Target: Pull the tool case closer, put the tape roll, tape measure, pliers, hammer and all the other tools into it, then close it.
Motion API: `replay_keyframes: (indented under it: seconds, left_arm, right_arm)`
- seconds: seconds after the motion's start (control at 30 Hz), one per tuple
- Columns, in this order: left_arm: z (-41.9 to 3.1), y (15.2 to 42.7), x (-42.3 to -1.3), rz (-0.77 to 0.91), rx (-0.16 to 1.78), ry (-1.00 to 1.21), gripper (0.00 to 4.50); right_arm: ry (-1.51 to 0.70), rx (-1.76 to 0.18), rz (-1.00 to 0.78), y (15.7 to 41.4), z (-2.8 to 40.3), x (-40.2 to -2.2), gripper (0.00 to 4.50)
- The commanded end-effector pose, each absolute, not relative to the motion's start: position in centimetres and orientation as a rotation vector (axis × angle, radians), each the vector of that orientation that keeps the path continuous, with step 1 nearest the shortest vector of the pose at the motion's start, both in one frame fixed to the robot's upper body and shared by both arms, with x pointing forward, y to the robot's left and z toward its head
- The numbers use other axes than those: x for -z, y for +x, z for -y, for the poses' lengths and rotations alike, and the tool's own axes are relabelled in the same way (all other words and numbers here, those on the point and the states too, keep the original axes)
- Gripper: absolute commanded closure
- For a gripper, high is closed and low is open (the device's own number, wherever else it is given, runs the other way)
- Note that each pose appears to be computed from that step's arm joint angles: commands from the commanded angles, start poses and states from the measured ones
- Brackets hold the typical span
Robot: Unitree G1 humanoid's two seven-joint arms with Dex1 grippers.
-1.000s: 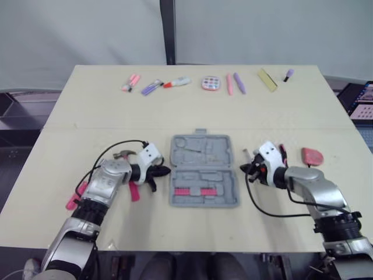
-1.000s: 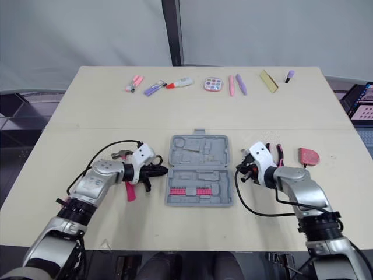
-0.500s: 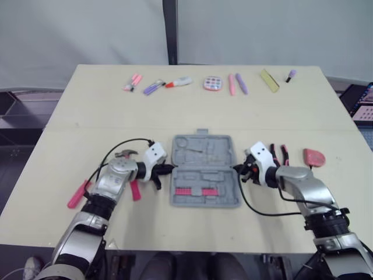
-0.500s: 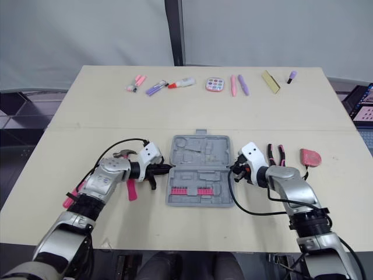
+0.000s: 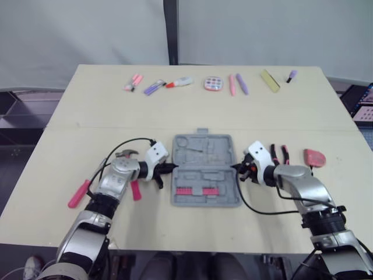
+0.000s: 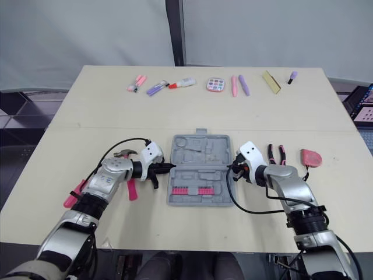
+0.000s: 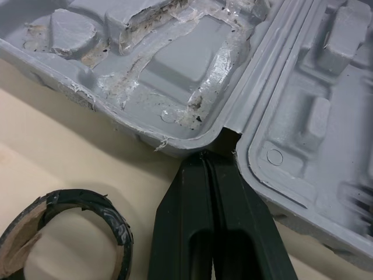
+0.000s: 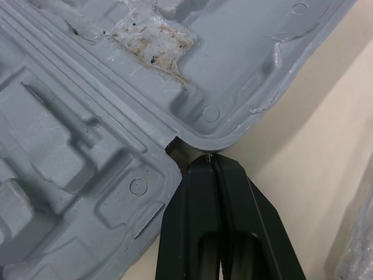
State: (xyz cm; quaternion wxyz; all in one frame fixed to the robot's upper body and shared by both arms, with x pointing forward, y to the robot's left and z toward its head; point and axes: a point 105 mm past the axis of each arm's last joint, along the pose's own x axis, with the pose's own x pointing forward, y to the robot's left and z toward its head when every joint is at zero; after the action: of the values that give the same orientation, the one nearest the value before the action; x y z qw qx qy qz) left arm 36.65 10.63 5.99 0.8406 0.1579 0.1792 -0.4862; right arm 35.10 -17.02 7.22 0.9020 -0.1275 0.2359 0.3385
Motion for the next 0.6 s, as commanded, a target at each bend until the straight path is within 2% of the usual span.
replay_keyframes:
  seconds: [0.03, 0.6]
  left_arm:
    - [-9.6, 35.8, -5.9, -0.373, 1.071, 0.336, 4.41]
    - [-8.6, 31.9, -5.8, -0.406, 1.135, 0.302, 4.41]
  right_arm:
    - [-0.267, -0.766, -0.454, 34.3, 16.0, -8.0, 4.42]
    - [-0.265, -0.826, -0.498, 30.9, 15.9, -7.9, 4.42]
